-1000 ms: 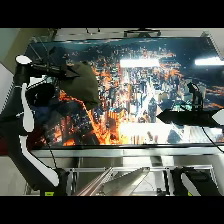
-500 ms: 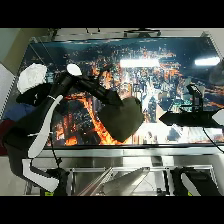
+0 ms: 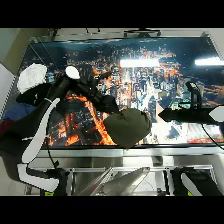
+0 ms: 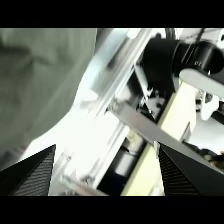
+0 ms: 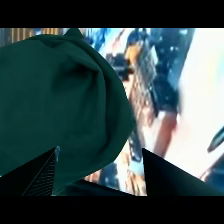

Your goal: Fold the shirts.

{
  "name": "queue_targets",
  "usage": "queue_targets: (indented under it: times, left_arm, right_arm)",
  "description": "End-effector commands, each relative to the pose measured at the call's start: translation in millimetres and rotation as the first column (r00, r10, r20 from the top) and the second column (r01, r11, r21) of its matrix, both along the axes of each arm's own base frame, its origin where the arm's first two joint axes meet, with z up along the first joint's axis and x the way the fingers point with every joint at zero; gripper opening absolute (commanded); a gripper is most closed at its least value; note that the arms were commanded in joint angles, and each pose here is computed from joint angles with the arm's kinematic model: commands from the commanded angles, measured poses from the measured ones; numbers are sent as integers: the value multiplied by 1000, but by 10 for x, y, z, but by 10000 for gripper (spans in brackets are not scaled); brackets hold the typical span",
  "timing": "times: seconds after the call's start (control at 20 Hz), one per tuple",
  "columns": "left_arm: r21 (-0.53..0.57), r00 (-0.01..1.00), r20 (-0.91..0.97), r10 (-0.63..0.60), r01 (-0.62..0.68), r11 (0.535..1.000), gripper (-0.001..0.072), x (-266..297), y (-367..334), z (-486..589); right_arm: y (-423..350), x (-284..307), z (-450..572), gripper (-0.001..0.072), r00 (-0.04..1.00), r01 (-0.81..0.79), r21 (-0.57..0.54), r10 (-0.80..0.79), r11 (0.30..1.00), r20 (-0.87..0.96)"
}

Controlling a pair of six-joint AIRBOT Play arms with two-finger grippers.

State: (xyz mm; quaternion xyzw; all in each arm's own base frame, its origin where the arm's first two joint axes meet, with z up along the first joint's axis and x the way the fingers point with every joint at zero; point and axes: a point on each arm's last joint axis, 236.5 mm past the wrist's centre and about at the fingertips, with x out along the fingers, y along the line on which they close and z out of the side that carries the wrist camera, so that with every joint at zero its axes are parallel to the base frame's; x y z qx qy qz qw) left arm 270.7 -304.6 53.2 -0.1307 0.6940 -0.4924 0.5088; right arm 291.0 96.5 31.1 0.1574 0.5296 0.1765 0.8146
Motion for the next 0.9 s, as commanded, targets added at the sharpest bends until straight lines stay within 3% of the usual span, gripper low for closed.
queue_targets:
  times: [0.0,0.1,0.2,0.45,0.6,0.85]
  left_arm:
    - [145,991,-126,35,-16,989,714,-580,405,-577]
    - [232,982,-160,101,-62,971,714,-967,614,-989]
    - [241,968,-130,216,-181,954,714,-1152,648,-1298]
    - [92,882,-9,470,-468,879,713,-878,475,-1471]
    - [-29,858,14,514,-514,858,703,-645,288,-1268]
    - [-62,855,156,494,-491,869,694,-477,17,-1193]
  right_arm:
    - [299,147,-71,575,994,-113,119,111,986,19]
    - [511,223,-145,575,984,-176,218,173,960,31]
    - [614,317,-288,575,978,-204,275,205,940,24]
    - [746,510,-681,575,961,-247,297,272,923,-45]
    - [826,598,-826,575,949,-278,299,309,913,-60]
    - [1033,529,-914,568,924,-339,302,376,891,-70]
